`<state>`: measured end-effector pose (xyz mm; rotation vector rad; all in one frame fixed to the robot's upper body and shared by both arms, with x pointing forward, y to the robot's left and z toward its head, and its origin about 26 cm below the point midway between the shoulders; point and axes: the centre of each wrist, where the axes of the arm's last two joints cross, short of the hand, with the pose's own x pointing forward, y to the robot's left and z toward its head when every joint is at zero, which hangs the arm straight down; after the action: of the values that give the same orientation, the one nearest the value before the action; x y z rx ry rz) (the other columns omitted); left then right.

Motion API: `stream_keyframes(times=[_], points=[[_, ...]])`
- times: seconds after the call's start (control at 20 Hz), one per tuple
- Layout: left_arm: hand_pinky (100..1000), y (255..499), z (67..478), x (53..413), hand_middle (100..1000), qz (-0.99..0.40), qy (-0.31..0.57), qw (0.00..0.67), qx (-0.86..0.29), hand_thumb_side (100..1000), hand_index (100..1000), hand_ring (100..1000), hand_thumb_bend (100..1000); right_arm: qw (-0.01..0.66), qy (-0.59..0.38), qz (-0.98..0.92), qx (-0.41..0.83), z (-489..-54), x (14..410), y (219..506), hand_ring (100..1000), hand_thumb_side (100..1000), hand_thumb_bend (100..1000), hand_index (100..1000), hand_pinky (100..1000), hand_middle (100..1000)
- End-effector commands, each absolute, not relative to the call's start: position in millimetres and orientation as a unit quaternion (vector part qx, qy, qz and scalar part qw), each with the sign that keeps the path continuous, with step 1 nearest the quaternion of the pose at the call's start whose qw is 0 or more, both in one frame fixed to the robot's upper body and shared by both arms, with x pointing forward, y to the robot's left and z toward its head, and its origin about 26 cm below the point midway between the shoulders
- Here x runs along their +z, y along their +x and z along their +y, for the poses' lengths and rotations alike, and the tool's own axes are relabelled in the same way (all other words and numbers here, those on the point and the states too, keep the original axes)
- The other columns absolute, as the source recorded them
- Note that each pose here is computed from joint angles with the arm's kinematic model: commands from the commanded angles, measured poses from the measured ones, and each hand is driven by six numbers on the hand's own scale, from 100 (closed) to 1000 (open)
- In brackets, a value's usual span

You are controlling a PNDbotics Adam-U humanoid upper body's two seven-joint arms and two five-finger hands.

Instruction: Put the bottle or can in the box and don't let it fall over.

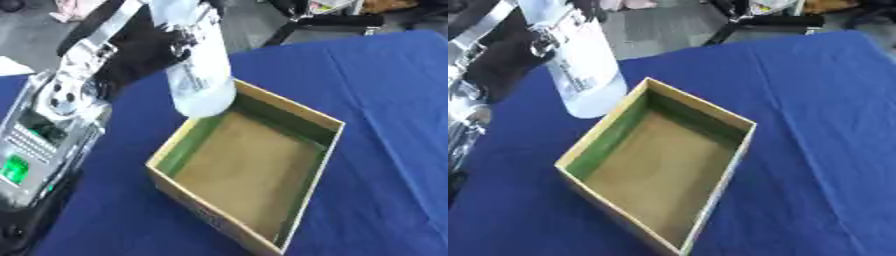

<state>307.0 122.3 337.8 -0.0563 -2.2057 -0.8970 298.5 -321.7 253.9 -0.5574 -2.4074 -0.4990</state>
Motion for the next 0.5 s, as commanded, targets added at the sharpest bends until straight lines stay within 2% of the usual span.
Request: stream_keyframes(times=[0.05,0.5], points=[[1000,301,119,338,1000,-0.868,-0.012,0.353,-0.348,579,309,1000,100,0.282,-0.217,-0.917,-0.18,-326,269,293,970,490,100,1000,1000,1000],[1000,333,95,298,1000,-0.852,0.025,0.393,-0.346,517,268,1000,100,0.267,-0.21,-0.924,-0.174,-327,276,293,967,488,100,1000,1000,1000]])
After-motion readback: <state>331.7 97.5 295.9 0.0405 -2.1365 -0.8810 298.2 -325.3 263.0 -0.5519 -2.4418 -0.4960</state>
